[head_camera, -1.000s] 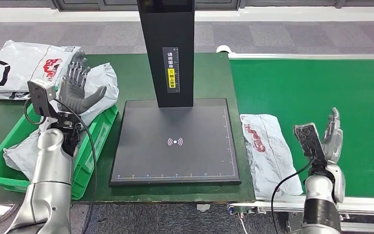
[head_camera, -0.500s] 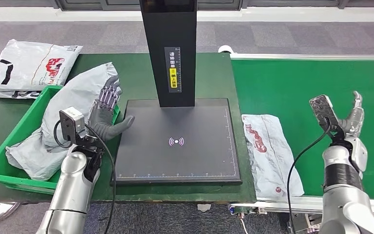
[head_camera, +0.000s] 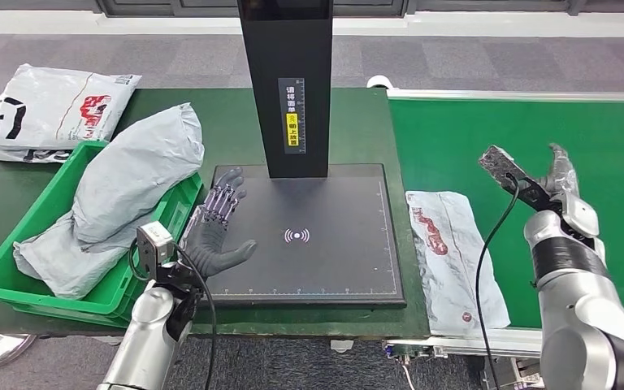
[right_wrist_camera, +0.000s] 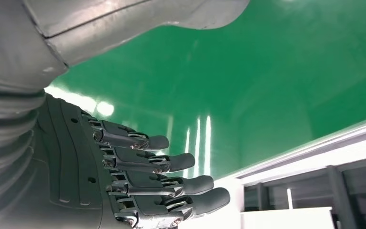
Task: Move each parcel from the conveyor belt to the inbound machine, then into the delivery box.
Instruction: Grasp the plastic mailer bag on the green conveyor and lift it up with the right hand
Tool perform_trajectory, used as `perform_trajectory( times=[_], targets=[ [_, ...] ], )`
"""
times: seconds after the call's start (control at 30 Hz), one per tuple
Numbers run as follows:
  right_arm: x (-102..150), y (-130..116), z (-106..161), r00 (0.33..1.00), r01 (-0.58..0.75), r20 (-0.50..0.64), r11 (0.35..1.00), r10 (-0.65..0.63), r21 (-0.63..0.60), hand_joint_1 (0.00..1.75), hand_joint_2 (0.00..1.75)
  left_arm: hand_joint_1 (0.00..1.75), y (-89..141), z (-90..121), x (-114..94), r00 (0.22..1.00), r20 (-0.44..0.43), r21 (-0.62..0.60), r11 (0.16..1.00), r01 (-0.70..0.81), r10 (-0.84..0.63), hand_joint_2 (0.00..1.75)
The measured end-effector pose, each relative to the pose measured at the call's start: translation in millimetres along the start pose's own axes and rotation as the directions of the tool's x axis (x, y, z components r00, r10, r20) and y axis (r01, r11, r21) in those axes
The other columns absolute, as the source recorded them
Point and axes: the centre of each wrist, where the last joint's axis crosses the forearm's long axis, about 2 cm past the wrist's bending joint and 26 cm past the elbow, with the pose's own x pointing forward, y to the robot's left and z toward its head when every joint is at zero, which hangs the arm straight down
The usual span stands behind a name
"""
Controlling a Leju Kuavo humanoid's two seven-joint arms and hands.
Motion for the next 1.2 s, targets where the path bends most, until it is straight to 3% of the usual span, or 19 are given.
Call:
perform_trajectory(
  times=[0.07, 0.13, 0.23, 0.33, 0.6, 0.97, 1.2],
  targets=[
    [3, 1, 0, 0.999, -0.025, 0.041, 0.999, 0.024, 0.044, 0.0, 1.75, 0.0, -1, 2, -2, 1.0, -0.006, 0.002, 1.0, -0.006, 0.006, 1.75],
    [8, 6, 0, 0.985, -0.098, 0.154, 0.983, 0.075, 0.154, 0.0, 1.75, 0.0, -1, 5, -4, 1.0, -0.014, 0.008, 1.0, -0.015, 0.015, 1.75],
    [17, 21, 3, 0.926, -0.257, 0.356, 0.903, 0.128, 0.344, 0.0, 1.75, 0.0, -2, 13, -9, 0.999, -0.032, 0.026, 0.999, -0.02, 0.021, 1.75],
    [29, 33, 7, 0.884, -0.365, 0.434, 0.836, 0.172, 0.41, 0.0, 1.75, 0.0, -4, 21, -13, 0.998, -0.055, 0.039, 0.999, -0.013, 0.015, 1.75],
    [39, 43, 10, 0.843, -0.465, 0.481, 0.775, 0.239, 0.429, 0.0, 1.75, 0.0, -6, 26, -17, 0.997, -0.075, 0.043, 0.999, -0.008, 0.012, 1.75],
    [41, 50, 12, 0.834, -0.497, 0.488, 0.735, 0.257, 0.461, 0.0, 1.75, 0.0, -8, 26, -19, 0.996, -0.085, 0.05, 0.999, 0.0, 0.004, 1.75],
    [44, 76, 21, 0.843, -0.52, 0.453, 0.658, 0.291, 0.545, 0.0, 1.75, 0.0, -11, 24, -21, 0.996, -0.093, 0.053, 0.998, 0.016, -0.011, 1.75]
  ],
)
